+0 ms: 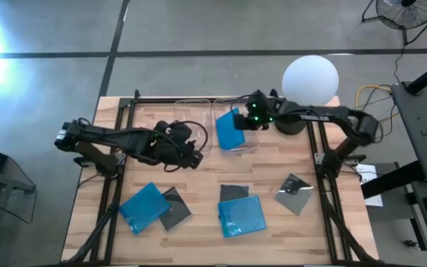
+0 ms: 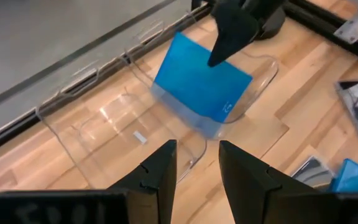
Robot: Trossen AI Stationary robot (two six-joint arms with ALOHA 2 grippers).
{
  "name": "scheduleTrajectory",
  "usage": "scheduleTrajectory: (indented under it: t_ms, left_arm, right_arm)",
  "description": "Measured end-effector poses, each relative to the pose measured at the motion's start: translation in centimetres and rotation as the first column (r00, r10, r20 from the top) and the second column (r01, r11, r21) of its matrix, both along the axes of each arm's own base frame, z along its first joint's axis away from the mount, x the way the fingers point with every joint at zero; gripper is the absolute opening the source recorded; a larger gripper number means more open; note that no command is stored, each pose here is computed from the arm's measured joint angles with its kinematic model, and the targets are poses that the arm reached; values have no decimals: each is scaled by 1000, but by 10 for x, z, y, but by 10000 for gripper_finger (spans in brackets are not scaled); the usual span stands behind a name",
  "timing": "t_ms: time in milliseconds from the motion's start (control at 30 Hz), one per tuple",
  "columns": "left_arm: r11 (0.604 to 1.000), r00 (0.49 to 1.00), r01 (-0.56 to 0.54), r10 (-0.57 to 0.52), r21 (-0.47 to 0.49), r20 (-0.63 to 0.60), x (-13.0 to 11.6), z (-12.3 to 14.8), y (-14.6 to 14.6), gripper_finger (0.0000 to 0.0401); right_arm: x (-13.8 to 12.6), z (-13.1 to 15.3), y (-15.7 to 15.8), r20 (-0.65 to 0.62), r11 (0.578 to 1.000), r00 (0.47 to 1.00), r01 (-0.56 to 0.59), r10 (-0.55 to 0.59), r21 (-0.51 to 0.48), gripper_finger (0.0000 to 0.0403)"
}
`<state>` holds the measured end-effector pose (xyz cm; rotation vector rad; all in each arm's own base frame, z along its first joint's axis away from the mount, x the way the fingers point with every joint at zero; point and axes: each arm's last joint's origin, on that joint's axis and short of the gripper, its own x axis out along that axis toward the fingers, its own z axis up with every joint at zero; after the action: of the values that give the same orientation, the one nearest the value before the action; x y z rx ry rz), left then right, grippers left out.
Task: Pick & place jewel cases by type
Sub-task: Put the top blue CD case into the right transparent bin, then put the right black CD case into the left transparent bin
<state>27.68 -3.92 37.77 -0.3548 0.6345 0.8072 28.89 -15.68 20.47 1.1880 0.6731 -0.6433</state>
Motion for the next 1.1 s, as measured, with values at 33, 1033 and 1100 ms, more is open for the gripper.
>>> scheduleTrajectory:
  t_ms: [33, 1033, 1100]
  left_arm:
    - [1000, 1000, -1, 1, -1, -7, -1, -3, -1, 103]
    - [989, 970, 115, -93, -92, 223, -46, -56, 13, 103]
    - [985, 971, 151, -132, -84, 200, -46, -58, 12, 103]
  right_arm:
    - [1, 2, 0, -12, 1000, 1000, -15, 15, -7, 188]
    - [-57, 65, 167, -348, 857, 800, -516, 489, 18, 254]
    - [-59, 52, 176, -355, 854, 791, -518, 498, 44, 252]
